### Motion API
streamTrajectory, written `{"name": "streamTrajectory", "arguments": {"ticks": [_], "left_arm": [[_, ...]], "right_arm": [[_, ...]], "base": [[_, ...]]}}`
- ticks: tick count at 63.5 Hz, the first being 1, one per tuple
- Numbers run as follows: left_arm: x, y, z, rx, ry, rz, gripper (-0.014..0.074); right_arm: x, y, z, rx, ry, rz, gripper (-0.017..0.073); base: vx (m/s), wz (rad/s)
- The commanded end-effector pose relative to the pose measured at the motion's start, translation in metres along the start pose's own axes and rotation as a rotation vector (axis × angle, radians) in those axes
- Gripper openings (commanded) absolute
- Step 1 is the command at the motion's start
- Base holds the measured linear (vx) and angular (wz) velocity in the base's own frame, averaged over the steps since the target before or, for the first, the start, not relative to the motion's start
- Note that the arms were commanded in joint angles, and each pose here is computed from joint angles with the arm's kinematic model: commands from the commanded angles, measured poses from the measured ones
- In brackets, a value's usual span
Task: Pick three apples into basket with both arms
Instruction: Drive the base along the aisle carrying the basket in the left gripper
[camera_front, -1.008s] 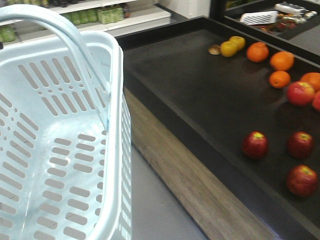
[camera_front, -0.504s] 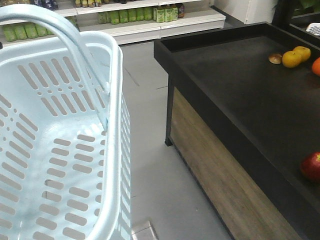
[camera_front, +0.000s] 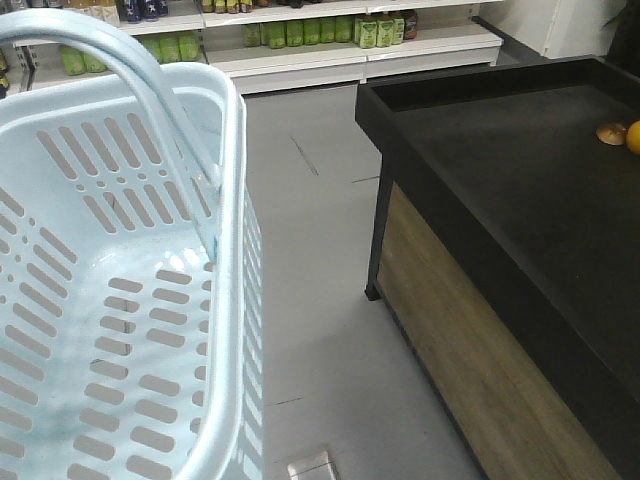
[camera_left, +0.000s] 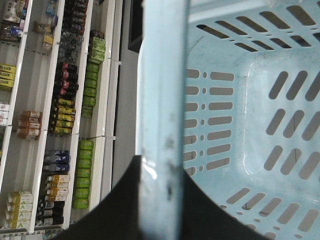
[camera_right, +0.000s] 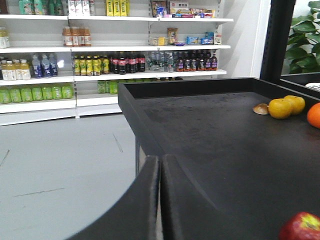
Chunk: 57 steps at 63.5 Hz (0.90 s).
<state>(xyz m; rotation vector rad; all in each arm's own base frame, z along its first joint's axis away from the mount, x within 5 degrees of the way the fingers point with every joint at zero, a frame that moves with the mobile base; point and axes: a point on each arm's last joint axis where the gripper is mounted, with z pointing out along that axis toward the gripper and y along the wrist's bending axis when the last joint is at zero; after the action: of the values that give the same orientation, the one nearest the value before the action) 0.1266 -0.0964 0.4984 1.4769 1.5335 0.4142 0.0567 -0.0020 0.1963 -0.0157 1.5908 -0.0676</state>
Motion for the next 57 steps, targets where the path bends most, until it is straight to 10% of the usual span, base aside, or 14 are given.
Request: {"name": "streamTrajectory", "arguments": {"ticks": [1, 57], "left_arm": [[-0.0036, 0.0118, -0.0095, -0.094, -0.065, -0.022, -0.0006], [-0.0036, 0.0118, -0.0095, -0.094, -0.065, -0.022, -0.0006]], "right_arm": [[-0.003, -0.0004, -0.0006, 0.009, -0.077, -0.006, -0.0009], [-0.003, -0.0004, -0.0006, 0.009, -0.077, -0.006, -0.0009]], "base": [[0.05, 0.13], [0.08, 0.23]]}}
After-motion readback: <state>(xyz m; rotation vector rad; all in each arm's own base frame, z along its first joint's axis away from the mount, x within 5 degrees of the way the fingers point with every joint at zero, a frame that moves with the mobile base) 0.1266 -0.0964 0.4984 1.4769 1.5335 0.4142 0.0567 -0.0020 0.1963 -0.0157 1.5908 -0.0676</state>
